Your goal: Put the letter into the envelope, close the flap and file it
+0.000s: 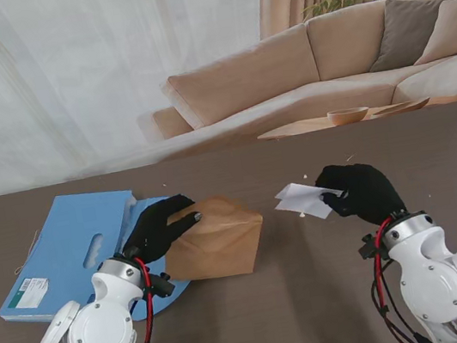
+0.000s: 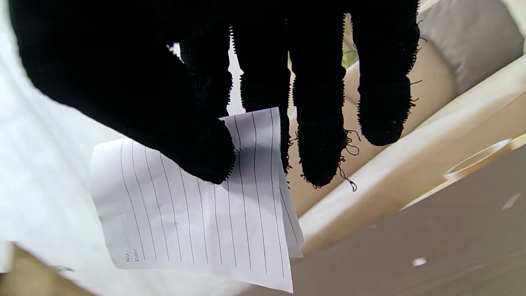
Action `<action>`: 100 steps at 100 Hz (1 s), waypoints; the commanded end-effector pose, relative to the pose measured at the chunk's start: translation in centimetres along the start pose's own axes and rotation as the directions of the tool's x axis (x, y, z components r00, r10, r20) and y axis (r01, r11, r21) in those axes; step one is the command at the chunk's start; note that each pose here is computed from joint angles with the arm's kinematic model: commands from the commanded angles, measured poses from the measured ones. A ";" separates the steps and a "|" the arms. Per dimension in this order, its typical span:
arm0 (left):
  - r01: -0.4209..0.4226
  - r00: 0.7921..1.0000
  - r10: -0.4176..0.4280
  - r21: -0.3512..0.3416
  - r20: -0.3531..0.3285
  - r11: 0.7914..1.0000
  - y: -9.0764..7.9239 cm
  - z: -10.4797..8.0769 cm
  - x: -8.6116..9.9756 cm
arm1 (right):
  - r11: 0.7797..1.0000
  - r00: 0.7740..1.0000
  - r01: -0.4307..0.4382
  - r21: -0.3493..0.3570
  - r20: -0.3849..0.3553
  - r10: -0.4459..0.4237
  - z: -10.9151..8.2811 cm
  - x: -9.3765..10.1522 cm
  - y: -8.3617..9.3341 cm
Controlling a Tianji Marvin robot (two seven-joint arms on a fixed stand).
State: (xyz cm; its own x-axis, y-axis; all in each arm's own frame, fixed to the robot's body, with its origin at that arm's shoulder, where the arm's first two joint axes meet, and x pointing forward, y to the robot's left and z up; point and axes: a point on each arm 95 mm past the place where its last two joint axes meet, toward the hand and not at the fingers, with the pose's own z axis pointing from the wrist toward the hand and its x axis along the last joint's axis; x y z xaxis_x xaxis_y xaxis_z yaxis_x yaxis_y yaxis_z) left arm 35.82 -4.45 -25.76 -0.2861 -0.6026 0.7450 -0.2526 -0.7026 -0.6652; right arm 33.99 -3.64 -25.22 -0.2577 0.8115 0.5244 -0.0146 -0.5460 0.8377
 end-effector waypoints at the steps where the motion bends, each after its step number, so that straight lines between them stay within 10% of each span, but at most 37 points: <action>1: 0.015 1.000 -0.015 -0.004 -0.017 1.000 0.1 0.2 1.2 | 0.999 0.998 -0.046 0.006 -0.053 0.046 0.1 2.1 -0.4; 57: 0.056 0.998 -0.056 0.002 0.014 0.998 0.5 1.5 2.9 | 0.958 0.917 -0.261 0.122 -0.279 0.286 1.1 8.6 -4.2; 100: 0.090 0.996 -0.090 -0.005 0.008 0.996 0.2 1.2 3.1 | 0.966 0.916 -0.205 0.155 -0.318 0.245 2.4 8.8 -5.5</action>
State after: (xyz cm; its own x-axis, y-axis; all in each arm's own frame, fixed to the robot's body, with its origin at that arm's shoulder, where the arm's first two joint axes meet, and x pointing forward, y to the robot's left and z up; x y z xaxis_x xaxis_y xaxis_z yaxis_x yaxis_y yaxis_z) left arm 36.34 -6.58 -23.82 -0.2452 -0.5566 0.7938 -0.2614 -0.7505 -0.6070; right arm 34.01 6.76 -24.37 -0.5450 0.5297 0.6499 0.1933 -0.6750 0.7121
